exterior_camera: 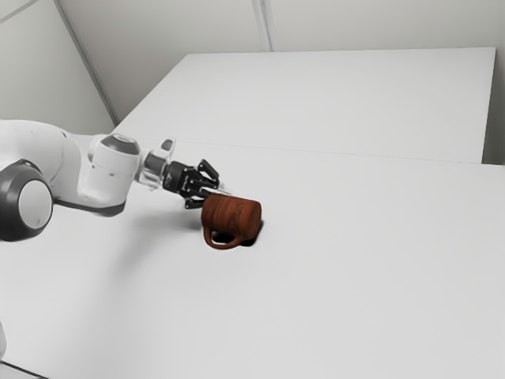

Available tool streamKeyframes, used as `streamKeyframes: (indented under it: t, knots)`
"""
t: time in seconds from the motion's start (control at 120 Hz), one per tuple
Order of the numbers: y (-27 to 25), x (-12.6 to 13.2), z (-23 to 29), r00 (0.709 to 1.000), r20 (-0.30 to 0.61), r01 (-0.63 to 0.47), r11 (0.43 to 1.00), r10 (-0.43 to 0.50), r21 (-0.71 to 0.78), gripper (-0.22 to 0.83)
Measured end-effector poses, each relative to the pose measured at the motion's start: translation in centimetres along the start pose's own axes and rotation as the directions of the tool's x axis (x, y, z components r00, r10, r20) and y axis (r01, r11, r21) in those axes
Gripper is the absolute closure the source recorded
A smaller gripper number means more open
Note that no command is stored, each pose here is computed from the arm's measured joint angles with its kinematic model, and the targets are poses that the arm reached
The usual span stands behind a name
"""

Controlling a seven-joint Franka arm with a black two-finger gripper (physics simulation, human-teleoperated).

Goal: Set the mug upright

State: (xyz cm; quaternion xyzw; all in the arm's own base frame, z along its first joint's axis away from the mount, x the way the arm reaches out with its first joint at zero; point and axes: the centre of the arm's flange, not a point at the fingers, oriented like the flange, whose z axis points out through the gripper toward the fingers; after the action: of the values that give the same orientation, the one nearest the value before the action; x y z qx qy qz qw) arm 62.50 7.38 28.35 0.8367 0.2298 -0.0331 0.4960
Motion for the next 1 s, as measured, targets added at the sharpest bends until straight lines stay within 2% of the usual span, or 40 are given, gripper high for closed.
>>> streamKeyframes:
  t: [0.1, 0.267, 0.325, 0.4, 0.5, 0.642, 0.842, 1.0]
  knots:
    - [1.0, -0.1, 1.2, 1.000, 0.002, -0.013, 1.000, 0.013, -0.001, 0.71]
    - [2.7, -0.4, 1.8, 0.999, -0.010, -0.039, 0.999, 0.039, 0.017, 0.75]
    - [4.1, -1.1, 2.2, 0.997, 0.002, -0.078, 0.995, 0.078, 0.055, 0.76]
    - [7.1, -2.6, 2.4, 0.984, 0.022, -0.176, 0.973, 0.175, 0.151, 0.77]
    - [9.4, -4.4, 1.8, 0.954, 0.074, -0.298, 0.892, 0.291, 0.340, 0.78]
    - [10.6, -7.2, 1.1, 0.907, 0.157, -0.408, 0.722, 0.390, 0.559, 0.78]
    - [9.2, -9.2, 0.9, 0.860, 0.219, -0.458, 0.508, 0.460, 0.729, 0.78]
    - [8.7, -9.7, 0.5, 0.833, 0.218, -0.460, 0.416, 0.509, 0.785, 0.78]
